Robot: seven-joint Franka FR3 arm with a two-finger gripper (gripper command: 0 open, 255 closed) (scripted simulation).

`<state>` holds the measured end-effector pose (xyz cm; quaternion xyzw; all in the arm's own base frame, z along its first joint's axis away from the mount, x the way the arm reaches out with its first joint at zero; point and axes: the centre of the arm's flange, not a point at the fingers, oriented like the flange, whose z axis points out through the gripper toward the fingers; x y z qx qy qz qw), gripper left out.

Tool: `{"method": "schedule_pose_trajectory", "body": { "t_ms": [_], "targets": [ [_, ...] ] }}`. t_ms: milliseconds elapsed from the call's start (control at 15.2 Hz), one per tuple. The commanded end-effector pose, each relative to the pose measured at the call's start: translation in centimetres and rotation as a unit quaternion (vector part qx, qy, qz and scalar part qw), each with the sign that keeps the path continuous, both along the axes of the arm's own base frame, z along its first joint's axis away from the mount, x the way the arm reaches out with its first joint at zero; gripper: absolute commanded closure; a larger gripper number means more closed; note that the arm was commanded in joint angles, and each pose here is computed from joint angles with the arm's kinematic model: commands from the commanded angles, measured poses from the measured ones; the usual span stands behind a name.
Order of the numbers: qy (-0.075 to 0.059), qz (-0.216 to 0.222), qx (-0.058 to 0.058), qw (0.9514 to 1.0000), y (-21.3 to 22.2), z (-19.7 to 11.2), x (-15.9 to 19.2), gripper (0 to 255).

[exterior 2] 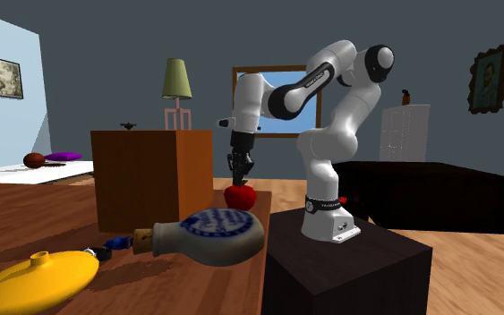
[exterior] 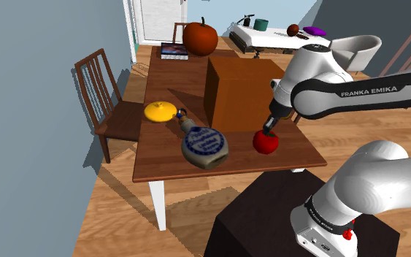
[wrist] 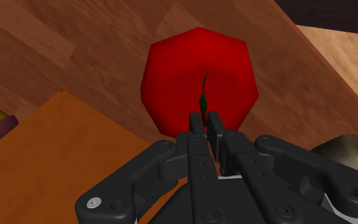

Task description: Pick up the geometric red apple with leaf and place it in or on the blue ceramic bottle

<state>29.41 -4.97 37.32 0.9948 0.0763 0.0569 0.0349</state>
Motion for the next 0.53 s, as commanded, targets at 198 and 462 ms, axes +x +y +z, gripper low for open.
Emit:
{"method": "schedule_pose_trajectory", "body": {
  "t_ms": [198,462],
  "targets": [
    [0.0,0.0,0.0,1.0,0.0,2.5,0.0,255],
    [0.0,0.0,0.0,1.0,0.0,4.7,0.0,255]
  ]
}}
